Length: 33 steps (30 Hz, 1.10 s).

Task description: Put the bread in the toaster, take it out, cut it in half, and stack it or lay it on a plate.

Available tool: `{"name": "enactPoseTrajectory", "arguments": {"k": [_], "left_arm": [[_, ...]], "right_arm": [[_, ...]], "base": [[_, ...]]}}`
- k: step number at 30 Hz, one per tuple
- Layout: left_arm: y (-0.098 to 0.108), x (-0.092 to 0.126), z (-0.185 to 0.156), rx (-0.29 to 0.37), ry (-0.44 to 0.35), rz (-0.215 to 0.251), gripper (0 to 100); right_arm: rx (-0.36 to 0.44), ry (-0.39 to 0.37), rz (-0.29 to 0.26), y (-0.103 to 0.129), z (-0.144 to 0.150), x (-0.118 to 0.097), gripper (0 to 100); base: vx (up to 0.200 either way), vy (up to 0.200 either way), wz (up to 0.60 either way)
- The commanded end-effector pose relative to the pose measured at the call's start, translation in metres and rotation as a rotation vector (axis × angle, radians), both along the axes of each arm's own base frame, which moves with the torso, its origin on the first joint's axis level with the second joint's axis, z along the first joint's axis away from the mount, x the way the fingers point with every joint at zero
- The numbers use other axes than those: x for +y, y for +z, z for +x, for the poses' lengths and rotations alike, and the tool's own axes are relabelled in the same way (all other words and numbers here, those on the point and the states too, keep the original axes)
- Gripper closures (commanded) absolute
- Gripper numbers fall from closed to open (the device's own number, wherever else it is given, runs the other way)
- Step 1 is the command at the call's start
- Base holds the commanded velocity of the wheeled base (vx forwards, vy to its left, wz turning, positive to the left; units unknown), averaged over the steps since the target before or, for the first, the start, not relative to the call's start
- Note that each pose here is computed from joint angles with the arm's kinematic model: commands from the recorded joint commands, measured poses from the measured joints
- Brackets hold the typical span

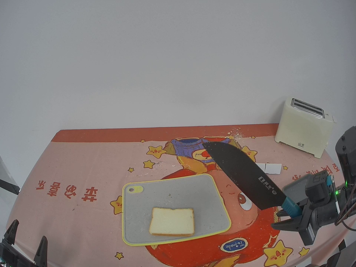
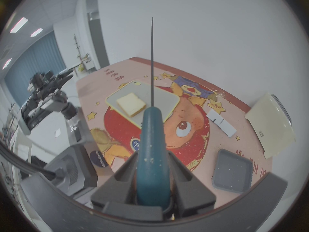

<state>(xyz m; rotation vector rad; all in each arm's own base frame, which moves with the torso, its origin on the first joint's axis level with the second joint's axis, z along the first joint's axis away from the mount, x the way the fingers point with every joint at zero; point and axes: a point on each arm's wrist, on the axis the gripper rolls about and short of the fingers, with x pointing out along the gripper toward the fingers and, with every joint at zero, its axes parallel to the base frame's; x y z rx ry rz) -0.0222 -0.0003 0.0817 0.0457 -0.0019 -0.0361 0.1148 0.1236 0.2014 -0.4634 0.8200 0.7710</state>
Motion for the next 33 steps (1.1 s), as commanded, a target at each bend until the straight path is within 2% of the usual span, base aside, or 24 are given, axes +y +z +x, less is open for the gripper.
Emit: {"name": "enactPoseTrajectory", "arguments": {"k": [1, 8, 12, 14, 19, 20, 21, 25, 33], "left_arm": [[-0.005, 0.000, 0.001, 0.016, -0.018, 0.019, 0], [-0.005, 0.000, 0.001, 0.017, -0.019, 0.020, 0], [-0.005, 0.000, 0.001, 0.017, -0.019, 0.020, 0], [-0.005, 0.000, 0.001, 0.017, -0.019, 0.020, 0], [-0.005, 0.000, 0.001, 0.017, -0.019, 0.020, 0], [-0.005, 0.000, 0.001, 0.017, -0.019, 0.020, 0], [-0.005, 0.000, 0.001, 0.018, -0.011, 0.010, 0], [-0.005, 0.000, 0.001, 0.021, 0.018, -0.044, 0], [-0.005, 0.000, 0.001, 0.021, 0.020, -0.042, 0]], "right_arm": [[0.018, 0.095, -0.078, -0.003, -0.004, 0.006, 100], [0.063, 0.105, -0.152, -0.016, -0.007, 0.001, 100], [0.040, 0.107, -0.129, -0.025, -0.008, 0.001, 100], [0.012, 0.106, -0.099, -0.030, -0.006, 0.003, 100], [-0.103, 0.114, 0.019, -0.048, -0.003, 0.010, 100], [-0.103, 0.114, 0.019, -0.048, -0.003, 0.010, 100], [-0.127, 0.114, 0.043, -0.050, -0.003, 0.011, 100], [-0.123, 0.116, 0.036, -0.049, -0.003, 0.010, 100], [-0.091, 0.127, 0.002, -0.038, -0.005, 0.011, 100]], "base": [[0.000, 0.000, 0.00], [0.000, 0.000, 0.00], [0.000, 0.000, 0.00], [0.000, 0.000, 0.00], [0.000, 0.000, 0.00], [0.000, 0.000, 0.00], [0.000, 0.000, 0.00], [0.000, 0.000, 0.00], [0.000, 0.000, 0.00]]}}
